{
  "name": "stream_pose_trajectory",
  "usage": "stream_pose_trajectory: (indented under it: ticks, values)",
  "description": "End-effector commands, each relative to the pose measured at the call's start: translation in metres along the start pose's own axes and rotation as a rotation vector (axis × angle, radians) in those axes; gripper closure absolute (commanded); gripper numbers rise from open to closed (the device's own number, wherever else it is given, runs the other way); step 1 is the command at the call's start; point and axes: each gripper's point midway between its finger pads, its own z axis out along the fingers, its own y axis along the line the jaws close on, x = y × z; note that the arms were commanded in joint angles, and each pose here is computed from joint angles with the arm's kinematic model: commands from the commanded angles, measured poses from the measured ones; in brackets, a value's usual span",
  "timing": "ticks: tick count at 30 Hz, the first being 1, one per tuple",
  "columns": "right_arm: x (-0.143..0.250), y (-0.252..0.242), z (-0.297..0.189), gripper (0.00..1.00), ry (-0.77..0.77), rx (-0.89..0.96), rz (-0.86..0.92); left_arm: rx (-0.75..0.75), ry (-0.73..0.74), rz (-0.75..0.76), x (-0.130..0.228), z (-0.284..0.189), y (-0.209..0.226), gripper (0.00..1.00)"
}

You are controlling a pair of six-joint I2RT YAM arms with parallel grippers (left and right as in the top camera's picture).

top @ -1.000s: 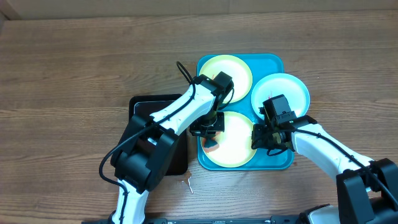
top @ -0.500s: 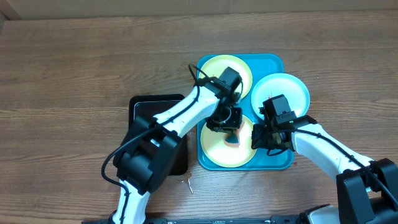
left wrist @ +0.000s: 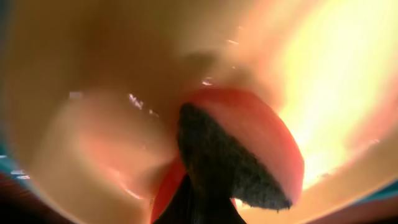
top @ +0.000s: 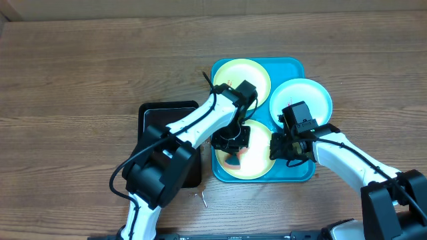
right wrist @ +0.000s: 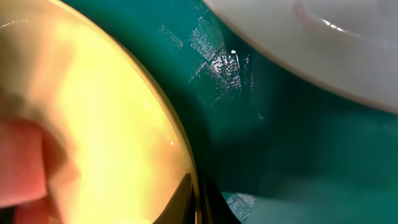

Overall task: Clean dirty plates on tray and stack at the side
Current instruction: 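Scrub the lower yellow plate with the sponge in the left gripper, then return the sponge to the black tray with the left gripper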

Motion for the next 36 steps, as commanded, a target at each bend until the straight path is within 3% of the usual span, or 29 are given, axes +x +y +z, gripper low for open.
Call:
stream_pose_trajectory:
  ticks: [1,5,11,14,19,22,26,31,34,36]
  values:
    - [0.007,-0.011,0.008,0.96,0.026,0.054,0.002,-0.107,-0.065,-0.073,-0.018,-0.007,0.024,0.96]
    - [0.008,-0.012,0.008,0.96,0.029,0.056,0.003,-0.110,-0.108,-0.100,-0.025,-0.032,0.025,0.96]
    - [0.008,-0.012,0.008,0.96,0.031,0.056,0.003,0.006,-0.215,-0.094,-0.020,-0.097,0.015,0.96]
    - [0.009,-0.012,0.008,0.96,0.031,0.057,0.003,-0.026,-0.312,-0.129,-0.014,-0.136,0.039,0.95]
    - [0.008,-0.012,0.008,0.96,0.031,0.056,0.003,-0.210,-0.407,-0.260,-0.001,-0.177,0.109,0.96]
    - [0.009,-0.011,0.008,0.96,0.033,0.054,0.003,-0.267,-0.364,-0.329,0.005,-0.172,0.140,0.96]
    - [0.010,-0.012,0.008,0.96,0.037,0.055,0.004,-0.284,-0.277,-0.411,0.012,-0.129,0.173,0.96]
    - [0.010,-0.012,0.008,0.96,0.038,0.056,0.004,-0.213,-0.209,-0.464,0.019,-0.073,0.188,0.96]
    - [0.010,-0.012,0.008,0.96,0.037,0.056,0.004,-0.188,-0.216,-0.465,0.016,-0.062,0.187,0.95]
    - [0.011,-0.012,0.007,0.96,0.042,0.058,0.005,-0.185,-0.224,-0.458,0.014,-0.064,0.186,0.85]
